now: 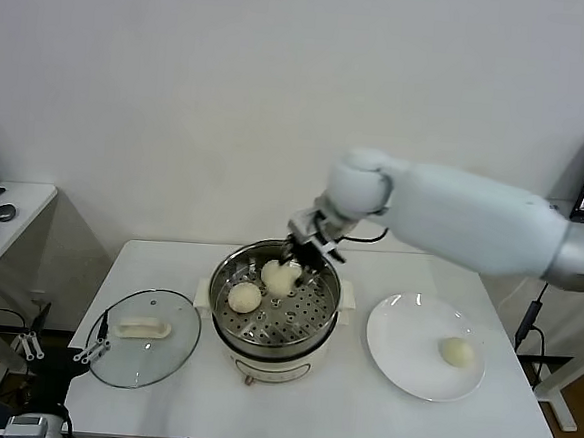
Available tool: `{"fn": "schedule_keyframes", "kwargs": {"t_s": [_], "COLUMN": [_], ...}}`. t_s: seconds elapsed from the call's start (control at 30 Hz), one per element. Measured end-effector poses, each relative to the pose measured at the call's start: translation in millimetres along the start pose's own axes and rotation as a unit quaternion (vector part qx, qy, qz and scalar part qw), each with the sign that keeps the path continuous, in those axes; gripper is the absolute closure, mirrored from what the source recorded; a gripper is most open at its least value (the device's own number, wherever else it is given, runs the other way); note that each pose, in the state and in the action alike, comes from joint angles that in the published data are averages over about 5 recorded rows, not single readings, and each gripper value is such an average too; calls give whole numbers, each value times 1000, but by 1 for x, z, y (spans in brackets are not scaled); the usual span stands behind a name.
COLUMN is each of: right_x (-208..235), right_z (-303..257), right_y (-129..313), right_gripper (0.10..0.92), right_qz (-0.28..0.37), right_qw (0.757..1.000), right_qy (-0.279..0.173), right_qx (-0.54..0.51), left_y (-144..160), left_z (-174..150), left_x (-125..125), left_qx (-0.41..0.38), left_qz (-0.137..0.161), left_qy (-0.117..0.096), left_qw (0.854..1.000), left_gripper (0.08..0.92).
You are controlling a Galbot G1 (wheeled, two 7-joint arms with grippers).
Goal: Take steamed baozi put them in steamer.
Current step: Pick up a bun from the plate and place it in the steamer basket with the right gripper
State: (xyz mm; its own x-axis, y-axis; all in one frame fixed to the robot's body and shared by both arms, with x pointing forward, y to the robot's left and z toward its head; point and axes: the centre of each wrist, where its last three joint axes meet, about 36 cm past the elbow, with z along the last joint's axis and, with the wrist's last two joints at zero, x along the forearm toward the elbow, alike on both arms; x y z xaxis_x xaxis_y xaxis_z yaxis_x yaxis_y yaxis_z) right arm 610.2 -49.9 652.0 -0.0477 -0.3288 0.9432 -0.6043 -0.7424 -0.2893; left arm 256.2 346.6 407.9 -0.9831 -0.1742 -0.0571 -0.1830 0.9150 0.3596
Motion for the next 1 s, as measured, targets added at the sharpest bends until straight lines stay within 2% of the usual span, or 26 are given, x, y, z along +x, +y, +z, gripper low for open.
{"fn": "schedule_keyframes", "kwargs": {"t_s": [0.37, 0.63, 0.73, 1.0], "right_x": [-55, -67, -67, -57], "right_z": [-17, -17, -16, -11], "right_y": [6, 10, 10, 10], "right_gripper": [564, 558, 508, 277], "right_qz": [-47, -58, -58, -56], "right_qw": [993, 988, 987, 984], "right_qy": [-6, 1, 6, 18], "right_qx": [105, 141, 151, 166], "left_y": [2, 2, 1, 0], "left_z": [4, 4, 4, 4], "left_x": [1, 2, 2, 2], "left_qx": [1, 4, 5, 6], "left_qz": [-4, -4, -4, -3], "left_qy": [5, 6, 6, 6], "left_qw": [1000, 1000, 1000, 1000], "left_gripper": [177, 177, 177, 177]}}
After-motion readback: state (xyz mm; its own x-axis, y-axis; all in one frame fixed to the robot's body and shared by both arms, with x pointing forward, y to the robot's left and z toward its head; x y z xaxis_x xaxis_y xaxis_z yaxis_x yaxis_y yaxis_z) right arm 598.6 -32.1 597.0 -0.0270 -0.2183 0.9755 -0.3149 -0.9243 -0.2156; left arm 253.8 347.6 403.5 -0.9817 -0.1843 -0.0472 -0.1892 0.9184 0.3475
